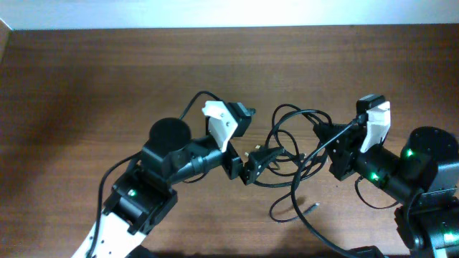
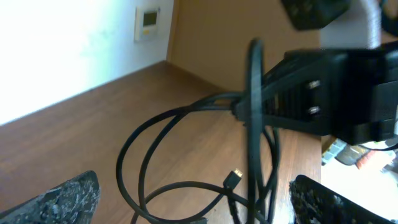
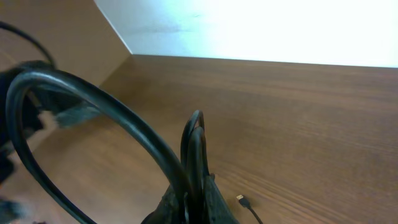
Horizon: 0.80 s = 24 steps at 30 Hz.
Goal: Untangle cables
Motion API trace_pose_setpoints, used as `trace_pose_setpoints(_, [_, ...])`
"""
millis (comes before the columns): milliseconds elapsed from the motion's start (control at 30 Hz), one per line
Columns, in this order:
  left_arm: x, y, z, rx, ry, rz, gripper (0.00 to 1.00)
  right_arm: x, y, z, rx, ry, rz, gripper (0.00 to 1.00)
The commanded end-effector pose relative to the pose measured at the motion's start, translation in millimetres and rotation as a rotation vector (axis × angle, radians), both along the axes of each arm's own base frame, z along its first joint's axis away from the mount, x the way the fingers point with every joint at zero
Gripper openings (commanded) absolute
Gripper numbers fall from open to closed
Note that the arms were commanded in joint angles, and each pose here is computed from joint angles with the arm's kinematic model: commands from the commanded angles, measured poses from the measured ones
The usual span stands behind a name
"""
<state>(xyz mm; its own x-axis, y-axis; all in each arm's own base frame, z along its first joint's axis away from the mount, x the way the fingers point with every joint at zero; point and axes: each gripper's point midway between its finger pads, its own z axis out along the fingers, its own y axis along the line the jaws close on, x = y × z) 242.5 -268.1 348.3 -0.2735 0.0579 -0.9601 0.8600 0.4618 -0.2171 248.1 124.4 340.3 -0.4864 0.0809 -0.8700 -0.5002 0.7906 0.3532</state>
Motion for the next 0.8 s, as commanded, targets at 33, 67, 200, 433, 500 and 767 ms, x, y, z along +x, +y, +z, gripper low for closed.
trace_pose_setpoints(33, [7.3,-8.8,-12.9,0.025,0.024,-0.028,0.95,-6.6,5.5,14.0,0.025,-0.038,0.043,0.04])
trace_pose_setpoints(67, [8.1,-9.3,-14.6,0.028,0.028,-0.028,0.91,-6.5,5.4,14.2,0.025,-0.039,0.042,0.04])
trace_pose_setpoints(200, [7.8,-9.1,-17.0,0.034,0.036,-0.028,0.41,-3.9,2.5,14.0,0.017,-0.042,0.021,0.04])
trace_pose_setpoints(433, [50.5,28.5,-42.1,0.159,0.056,0.304,0.00,-4.4,1.9,11.3,0.013,-0.031,0.018,0.04])
trace_pose_setpoints(500, [57.8,37.9,-45.5,0.183,0.053,0.370,0.00,-5.5,1.8,8.9,0.002,-0.027,0.023,0.04])
trace_pose_setpoints(767, [71.7,58.3,-48.9,0.223,0.042,0.509,0.12,-7.1,1.7,5.2,-0.003,-0.012,0.025,0.04])
